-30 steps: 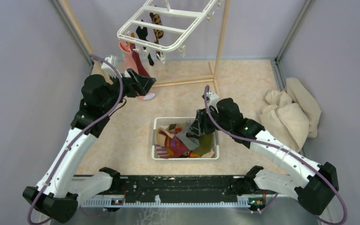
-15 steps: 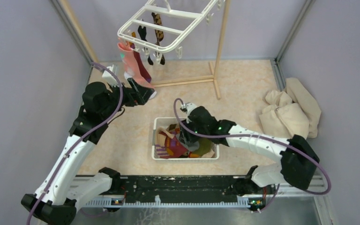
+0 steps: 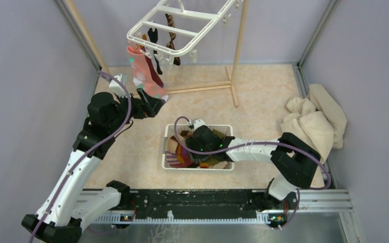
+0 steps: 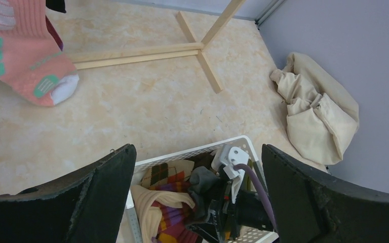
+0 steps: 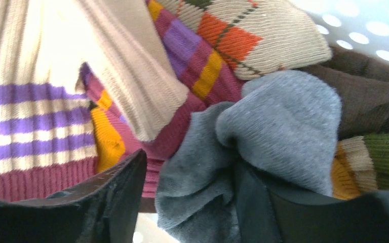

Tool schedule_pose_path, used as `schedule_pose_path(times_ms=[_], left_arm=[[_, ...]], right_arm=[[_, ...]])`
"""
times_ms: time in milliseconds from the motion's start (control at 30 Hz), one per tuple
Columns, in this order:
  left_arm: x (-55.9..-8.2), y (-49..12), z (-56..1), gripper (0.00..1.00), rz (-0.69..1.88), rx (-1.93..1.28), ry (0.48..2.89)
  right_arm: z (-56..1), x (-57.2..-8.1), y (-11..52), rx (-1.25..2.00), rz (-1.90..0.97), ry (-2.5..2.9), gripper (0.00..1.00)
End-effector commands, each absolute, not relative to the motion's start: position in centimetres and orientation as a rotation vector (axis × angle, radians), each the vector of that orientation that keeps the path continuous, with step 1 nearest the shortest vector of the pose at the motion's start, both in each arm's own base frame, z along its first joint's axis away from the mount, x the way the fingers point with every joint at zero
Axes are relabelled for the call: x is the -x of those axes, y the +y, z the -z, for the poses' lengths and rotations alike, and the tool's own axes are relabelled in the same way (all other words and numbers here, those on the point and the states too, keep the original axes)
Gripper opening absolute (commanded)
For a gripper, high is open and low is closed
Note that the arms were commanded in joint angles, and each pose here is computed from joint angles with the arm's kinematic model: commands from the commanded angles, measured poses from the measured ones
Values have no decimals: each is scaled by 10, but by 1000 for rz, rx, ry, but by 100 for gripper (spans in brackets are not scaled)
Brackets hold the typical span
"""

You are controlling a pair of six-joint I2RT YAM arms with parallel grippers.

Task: Remove the socks clipped to the hanger
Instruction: Place the sock in the bin, then adjust the hanger on the clothesline.

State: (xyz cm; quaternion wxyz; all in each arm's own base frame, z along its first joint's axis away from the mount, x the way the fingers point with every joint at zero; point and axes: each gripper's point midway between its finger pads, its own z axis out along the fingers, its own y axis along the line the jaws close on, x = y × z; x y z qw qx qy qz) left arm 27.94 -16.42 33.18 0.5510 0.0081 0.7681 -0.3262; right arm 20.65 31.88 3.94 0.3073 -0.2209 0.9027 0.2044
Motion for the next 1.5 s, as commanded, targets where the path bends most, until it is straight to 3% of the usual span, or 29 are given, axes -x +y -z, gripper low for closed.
schedule_pose_path(times_ms=[0,300,600,867,1033,1133,1267,1467], left_arm=[[-276,-153,-335,99,712,-16,1802],[-278,-143,-332,99,662,18,1794],[-303,-89,-312,99,348,218,1824],[-318,-79,-285,99,407,263,1873],[-314,-84,-282,99,447,249,1877],[-311,-87,-283,99,467,242,1872],[-306,-96,-283,99,522,208,1880],[-303,-102,-285,99,560,185,1876]], right_arm=[[-64,-204,316,603,-543,2320,66],[-231,-198,315,598,-782,1971,88],[-337,-220,299,380,-888,1771,88],[-486,-267,250,59,-1248,1395,79],[-534,-274,242,17,-1449,1222,78],[-547,-274,246,22,-1562,1127,73],[-551,-284,261,69,-1618,1115,55],[-546,-311,271,61,-1574,1135,53]])
